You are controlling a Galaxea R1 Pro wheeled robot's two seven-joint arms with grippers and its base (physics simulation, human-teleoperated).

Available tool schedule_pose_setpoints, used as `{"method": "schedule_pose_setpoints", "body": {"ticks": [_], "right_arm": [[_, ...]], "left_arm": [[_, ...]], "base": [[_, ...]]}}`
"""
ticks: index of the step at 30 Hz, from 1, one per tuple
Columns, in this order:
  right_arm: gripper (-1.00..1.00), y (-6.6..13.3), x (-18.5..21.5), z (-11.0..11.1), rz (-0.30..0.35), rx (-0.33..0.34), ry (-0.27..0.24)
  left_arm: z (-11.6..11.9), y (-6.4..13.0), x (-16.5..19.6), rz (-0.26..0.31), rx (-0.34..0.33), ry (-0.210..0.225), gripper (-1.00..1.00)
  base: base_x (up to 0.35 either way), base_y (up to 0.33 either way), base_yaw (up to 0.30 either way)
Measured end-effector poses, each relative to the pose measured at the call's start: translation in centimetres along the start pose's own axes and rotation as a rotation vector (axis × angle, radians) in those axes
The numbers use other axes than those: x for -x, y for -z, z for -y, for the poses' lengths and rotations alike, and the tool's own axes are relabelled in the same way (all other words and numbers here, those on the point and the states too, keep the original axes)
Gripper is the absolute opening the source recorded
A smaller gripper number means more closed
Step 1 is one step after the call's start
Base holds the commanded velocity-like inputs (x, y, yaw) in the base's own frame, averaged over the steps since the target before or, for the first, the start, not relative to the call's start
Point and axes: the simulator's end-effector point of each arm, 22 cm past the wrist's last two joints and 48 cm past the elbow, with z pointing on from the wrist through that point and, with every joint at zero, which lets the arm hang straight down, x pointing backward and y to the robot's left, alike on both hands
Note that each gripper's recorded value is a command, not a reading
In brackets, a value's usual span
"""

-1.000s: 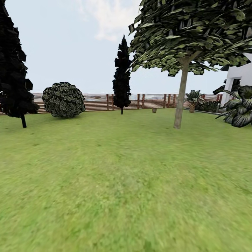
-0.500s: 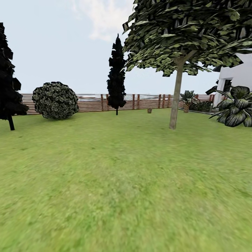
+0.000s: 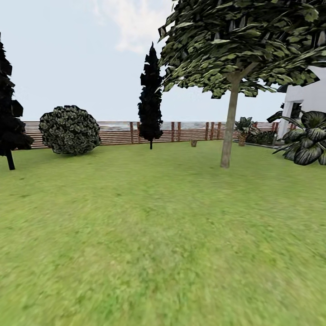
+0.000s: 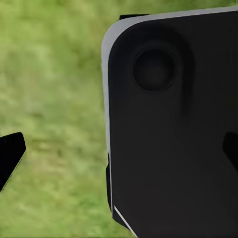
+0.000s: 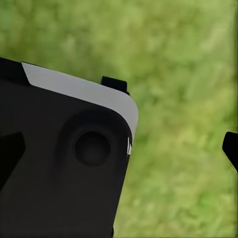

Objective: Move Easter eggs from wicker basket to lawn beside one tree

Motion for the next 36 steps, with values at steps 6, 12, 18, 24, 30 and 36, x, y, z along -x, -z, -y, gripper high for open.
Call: {"method": "schedule_pose_setpoints", "body": {"ticks": [6,12,18,24,30,36], "right_arm": [[1.00,0.00,0.03,0.01,0.000,0.000,0.000],[1.00,0.00,0.06,0.01,0.001,0.000,0.001],[1.00,0.00,0.06,-0.02,0.002,0.001,0.005],[1.00,0.00,-0.02,-0.13,0.000,0.002,0.007],[1.00,0.00,0.03,-0.09,0.000,0.002,0.006],[1.00,0.00,0.02,-0.11,0.000,0.002,0.008]], "left_arm": [[0.00,0.00,0.00,0.000,0.000,0.000,1.00],[0.00,0.00,0.00,0.000,0.000,0.000,1.00],[0.20,0.00,-0.06,-0.002,-0.003,0.000,1.00],[-0.01,0.00,-0.01,0.000,0.000,0.000,1.00],[-0.13,0.00,0.00,0.000,0.002,0.000,1.00],[-0.05,0.00,0.00,0.000,0.001,0.000,1.00]], "base": [[0.335,0.000,0.000],[0.336,0.000,0.000],[0.335,0.000,0.000],[0.335,0.000,0.000],[0.335,0.000,0.000],[0.335,0.000,0.000]]}}
